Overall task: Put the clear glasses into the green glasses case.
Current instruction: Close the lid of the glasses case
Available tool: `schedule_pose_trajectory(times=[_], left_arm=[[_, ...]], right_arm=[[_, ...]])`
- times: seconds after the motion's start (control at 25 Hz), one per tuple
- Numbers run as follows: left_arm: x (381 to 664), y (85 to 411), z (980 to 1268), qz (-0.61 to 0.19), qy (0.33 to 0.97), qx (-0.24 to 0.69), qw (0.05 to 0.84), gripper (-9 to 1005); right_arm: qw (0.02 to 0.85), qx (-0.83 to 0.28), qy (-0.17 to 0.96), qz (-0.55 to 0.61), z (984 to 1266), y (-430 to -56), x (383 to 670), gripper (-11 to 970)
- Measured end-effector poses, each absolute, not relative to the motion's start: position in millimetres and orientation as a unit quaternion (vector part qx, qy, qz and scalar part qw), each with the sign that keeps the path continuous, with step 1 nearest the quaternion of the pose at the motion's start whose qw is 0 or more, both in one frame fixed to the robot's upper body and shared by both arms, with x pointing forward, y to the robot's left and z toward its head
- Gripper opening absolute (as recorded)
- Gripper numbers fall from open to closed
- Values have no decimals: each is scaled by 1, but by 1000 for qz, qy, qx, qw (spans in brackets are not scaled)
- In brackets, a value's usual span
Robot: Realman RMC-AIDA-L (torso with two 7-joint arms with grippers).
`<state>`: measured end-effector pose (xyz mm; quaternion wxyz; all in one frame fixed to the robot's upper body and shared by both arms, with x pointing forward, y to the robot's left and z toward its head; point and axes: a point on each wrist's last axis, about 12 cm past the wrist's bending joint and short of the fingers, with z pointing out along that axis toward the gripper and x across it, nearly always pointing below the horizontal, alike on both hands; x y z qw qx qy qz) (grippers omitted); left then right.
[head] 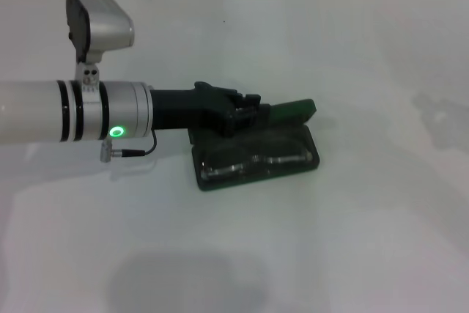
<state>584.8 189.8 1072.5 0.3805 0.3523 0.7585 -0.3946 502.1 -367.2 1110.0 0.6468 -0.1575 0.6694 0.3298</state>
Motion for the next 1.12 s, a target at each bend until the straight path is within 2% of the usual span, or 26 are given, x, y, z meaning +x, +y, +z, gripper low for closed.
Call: schedule_pose_trajectory(times=[1.12], left_arm=[[553,195,1053,-413,729,395,377,297]], right_arm=[[649,-156,667,333,1111,-366,504,86]])
